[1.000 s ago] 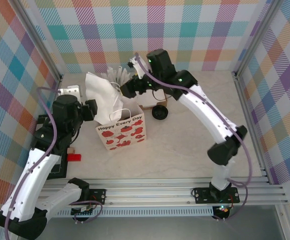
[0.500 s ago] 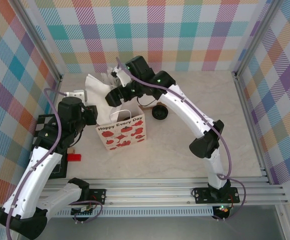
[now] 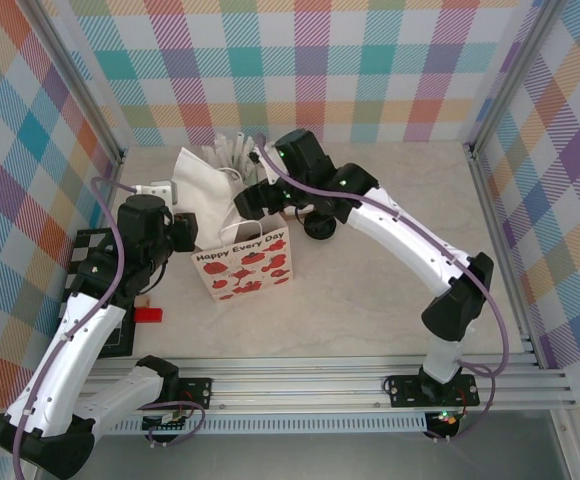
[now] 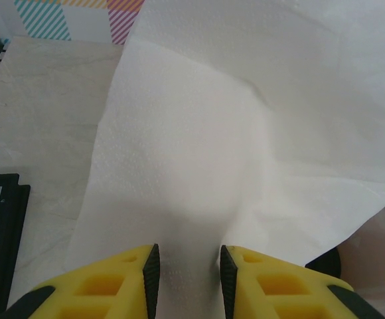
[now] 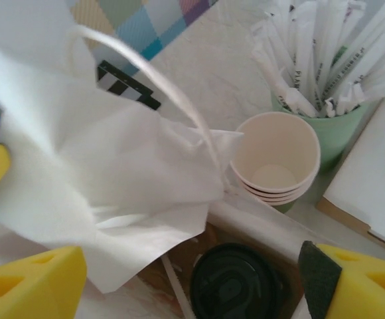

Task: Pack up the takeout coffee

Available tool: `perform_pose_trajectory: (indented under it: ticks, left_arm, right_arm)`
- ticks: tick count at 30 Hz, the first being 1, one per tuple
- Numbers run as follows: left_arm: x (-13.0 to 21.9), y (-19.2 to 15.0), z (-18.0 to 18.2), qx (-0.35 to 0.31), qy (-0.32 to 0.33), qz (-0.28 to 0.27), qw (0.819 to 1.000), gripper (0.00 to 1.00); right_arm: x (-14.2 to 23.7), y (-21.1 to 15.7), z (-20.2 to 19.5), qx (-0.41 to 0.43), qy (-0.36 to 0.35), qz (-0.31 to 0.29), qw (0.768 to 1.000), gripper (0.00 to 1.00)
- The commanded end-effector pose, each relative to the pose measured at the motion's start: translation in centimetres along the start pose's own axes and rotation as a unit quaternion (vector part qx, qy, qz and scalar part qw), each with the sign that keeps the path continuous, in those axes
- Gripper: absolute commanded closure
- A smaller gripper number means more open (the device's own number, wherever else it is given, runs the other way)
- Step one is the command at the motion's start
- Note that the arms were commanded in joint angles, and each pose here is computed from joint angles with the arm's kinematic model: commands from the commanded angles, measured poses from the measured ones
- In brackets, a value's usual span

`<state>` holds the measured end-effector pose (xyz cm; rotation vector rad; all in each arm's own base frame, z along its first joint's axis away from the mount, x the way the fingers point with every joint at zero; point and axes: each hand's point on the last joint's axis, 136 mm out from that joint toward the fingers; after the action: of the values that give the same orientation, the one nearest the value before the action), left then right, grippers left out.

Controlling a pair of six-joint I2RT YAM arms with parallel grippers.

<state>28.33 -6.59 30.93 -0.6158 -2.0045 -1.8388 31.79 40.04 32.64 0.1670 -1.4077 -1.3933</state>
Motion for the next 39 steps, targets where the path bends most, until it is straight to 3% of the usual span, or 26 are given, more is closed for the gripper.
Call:
perform_pose_trajectory:
  ticks: [1,5,15,16,25,27,30,34,39]
  left_arm:
    - [-0.3,-0.3,0.2,0.005,0.000,0.000,1.000,0.70]
    - [-0.2,-0.4,0.2,0.005,-0.001,0.001,1.000,0.71]
    - [-0.3,-0.6,-0.1,0.004,-0.011,0.005,1.000,0.72]
    - [-0.3,-0.6,-0.2,0.004,-0.012,0.005,1.000,0.72]
    - [1.2,0.6,-0.4,0.001,-0.025,-0.019,1.000,0.72]
    - [1.6,1.0,-0.4,0.004,-0.028,-0.028,0.999,0.71]
    - [2.1,1.5,-0.4,0.010,-0.031,-0.039,0.999,0.68]
    - [3.1,2.4,0.5,0.035,-0.013,-0.063,0.997,0.50]
    - [3.7,2.9,3.8,0.071,0.079,-0.084,0.991,0.15]
  right_arm:
    - [0.6,1.4,3.3,0.033,0.078,-0.031,0.996,0.23]
    - [-0.1,1.4,4.7,0.044,0.123,-0.019,0.991,0.27]
    - [-2.8,2.7,5.3,0.116,0.104,-0.038,0.987,0.27]
    - [-3.0,2.9,5.4,0.125,0.098,-0.043,0.986,0.30]
    - [-0.5,3.2,5.9,0.205,0.060,-0.085,0.973,0.90]
    - [-0.1,2.9,5.7,0.215,0.053,-0.080,0.972,0.99]
    - [0.2,2.4,5.5,0.226,0.048,-0.074,0.970,1.00]
    - [0.8,1.8,4.4,0.236,0.018,-0.069,0.969,1.00]
    - [1.6,0.4,3.7,0.264,0.004,-0.051,0.963,1.00]
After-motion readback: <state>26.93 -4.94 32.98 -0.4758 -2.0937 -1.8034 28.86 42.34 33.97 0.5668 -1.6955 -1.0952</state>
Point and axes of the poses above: each hand's point on the last joint's axis, 136 mm out from that joint toward the fingers, its own x axis back along the fingers, its own z axis along the line the jaws close on, y = z × x, and after that the axes turned 2 degrees about -x, right-handed
